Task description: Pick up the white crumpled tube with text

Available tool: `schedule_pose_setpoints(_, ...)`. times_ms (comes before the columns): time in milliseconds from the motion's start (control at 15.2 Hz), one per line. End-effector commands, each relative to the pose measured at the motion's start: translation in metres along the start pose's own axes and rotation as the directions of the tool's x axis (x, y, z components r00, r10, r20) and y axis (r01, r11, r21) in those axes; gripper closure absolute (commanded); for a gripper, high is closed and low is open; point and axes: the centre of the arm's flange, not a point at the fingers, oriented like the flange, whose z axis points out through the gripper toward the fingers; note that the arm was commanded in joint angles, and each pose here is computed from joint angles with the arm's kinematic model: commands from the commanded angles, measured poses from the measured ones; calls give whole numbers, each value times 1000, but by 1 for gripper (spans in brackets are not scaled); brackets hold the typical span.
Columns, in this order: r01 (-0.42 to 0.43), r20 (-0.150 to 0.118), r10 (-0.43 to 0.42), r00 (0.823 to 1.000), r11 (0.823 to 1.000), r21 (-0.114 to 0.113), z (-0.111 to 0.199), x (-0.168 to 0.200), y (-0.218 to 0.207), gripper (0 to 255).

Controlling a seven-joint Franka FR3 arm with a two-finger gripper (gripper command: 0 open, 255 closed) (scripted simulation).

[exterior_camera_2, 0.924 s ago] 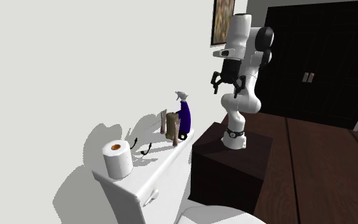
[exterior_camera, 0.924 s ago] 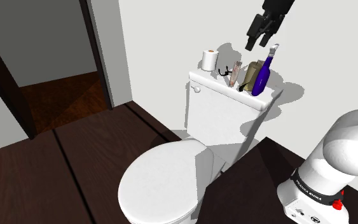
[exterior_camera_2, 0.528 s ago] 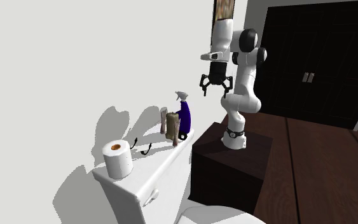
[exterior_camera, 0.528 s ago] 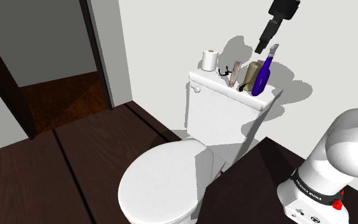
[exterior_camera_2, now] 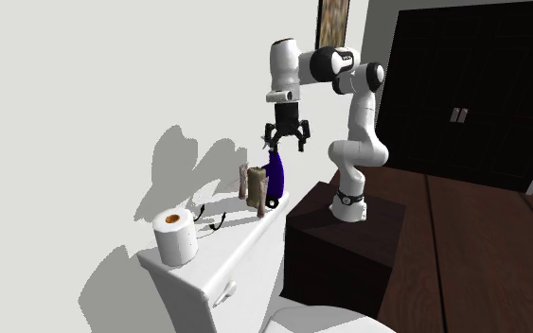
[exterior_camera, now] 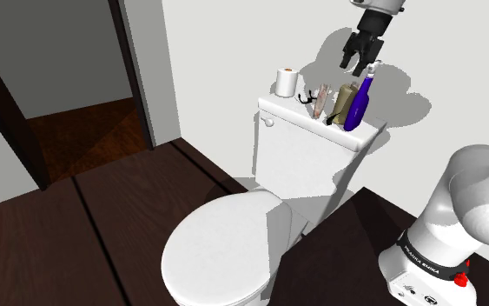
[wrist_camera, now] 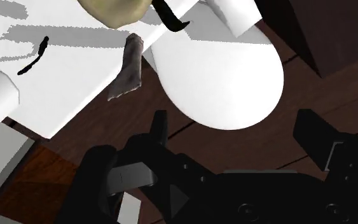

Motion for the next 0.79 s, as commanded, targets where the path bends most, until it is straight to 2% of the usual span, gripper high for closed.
schedule_pose_setpoints(0, 172, -5, -172, 985, 985, 34, 10, -4, 29, 0)
schedule_pose_setpoints(66, 247, -10, -247, 969, 968, 51, 15, -3, 44, 0)
schedule_pose_setpoints(198, 393, -24, -393, 919, 916, 83, 24, 3, 74, 0)
schedule_pose_setpoints(396, 583, -52, -582, 812, 803, 125, 40, 19, 113, 0)
schedule_pose_setpoints(726, 583, -52, -582, 812, 803, 125, 66, 13, 113, 0)
